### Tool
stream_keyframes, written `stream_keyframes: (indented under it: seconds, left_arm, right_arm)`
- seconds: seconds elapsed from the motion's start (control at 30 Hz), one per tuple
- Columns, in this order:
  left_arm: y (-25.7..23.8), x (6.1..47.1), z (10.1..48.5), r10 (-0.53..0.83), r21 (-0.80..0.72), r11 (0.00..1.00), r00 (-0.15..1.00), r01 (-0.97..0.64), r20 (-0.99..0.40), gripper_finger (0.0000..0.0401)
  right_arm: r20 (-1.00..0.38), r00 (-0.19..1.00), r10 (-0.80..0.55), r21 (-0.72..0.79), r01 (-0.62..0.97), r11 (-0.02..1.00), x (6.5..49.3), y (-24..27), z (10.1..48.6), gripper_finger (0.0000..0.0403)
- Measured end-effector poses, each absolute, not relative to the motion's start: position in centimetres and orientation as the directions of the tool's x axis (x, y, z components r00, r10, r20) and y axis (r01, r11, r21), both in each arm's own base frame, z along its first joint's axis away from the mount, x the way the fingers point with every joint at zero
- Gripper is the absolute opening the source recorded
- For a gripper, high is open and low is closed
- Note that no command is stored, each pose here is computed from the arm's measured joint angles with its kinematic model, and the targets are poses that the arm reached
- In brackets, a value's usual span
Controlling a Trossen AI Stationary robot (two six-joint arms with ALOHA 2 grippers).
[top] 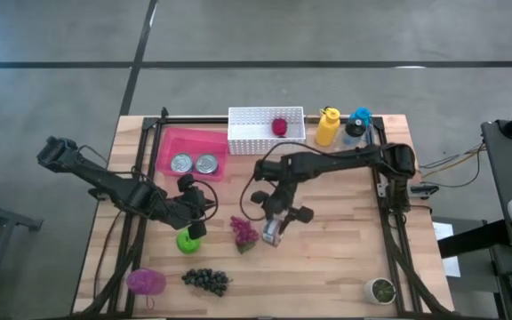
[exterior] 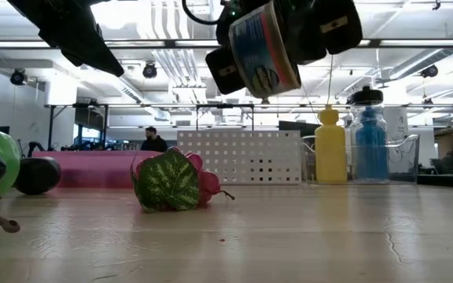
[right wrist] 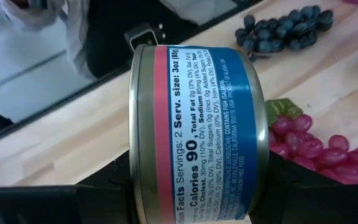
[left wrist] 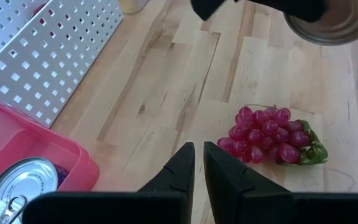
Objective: Pick & Place Food Item
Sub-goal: Put the blue pink tuna can into the pink bin
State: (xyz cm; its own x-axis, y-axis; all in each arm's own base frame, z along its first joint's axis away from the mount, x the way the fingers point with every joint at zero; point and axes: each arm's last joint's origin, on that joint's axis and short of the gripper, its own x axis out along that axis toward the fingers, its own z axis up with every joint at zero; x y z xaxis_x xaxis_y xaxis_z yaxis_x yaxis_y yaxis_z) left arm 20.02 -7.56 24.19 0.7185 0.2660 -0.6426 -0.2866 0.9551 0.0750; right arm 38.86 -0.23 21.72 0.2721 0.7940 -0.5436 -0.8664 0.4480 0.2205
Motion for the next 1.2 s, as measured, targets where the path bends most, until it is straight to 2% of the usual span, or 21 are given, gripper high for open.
stream_keyframes:
  seconds: [0.33,0.53,0.67,0.97,1.2]
  left_arm:
    - [-7.6,20.0,24.2,0.266,0.075,0.955,0.719,-0.287,-0.643,0.0039]
    - [-7.6,20.0,24.2,0.266,0.075,0.955,0.718,-0.287,-0.643,0.0039]
    - [-7.6,20.0,24.2,0.266,0.075,0.955,0.719,-0.287,-0.643,0.0039]
    - [-7.6,20.0,24.2,0.266,0.075,0.955,0.719,-0.287,-0.642,0.0039]
    - [-7.6,20.0,24.2,0.266,0.075,0.955,0.719,-0.287,-0.643,0.0039]
  right_arm:
    - [-0.497,0.285,0.820,0.330,-0.812,0.482,38.8,-1.3,21.9,0.0187]
    - [-0.493,0.285,0.822,0.302,-0.830,0.469,38.9,-1.3,21.9,0.0187]
    - [-0.475,0.293,0.830,0.338,-0.810,0.479,39.1,-1.3,22.0,0.0187]
    - [-0.423,0.389,0.818,0.385,-0.741,0.551,40.4,-1.9,22.8,0.0187]
    - [-0.423,0.429,0.798,0.366,-0.725,0.583,40.9,-2.2,22.8,0.0183]
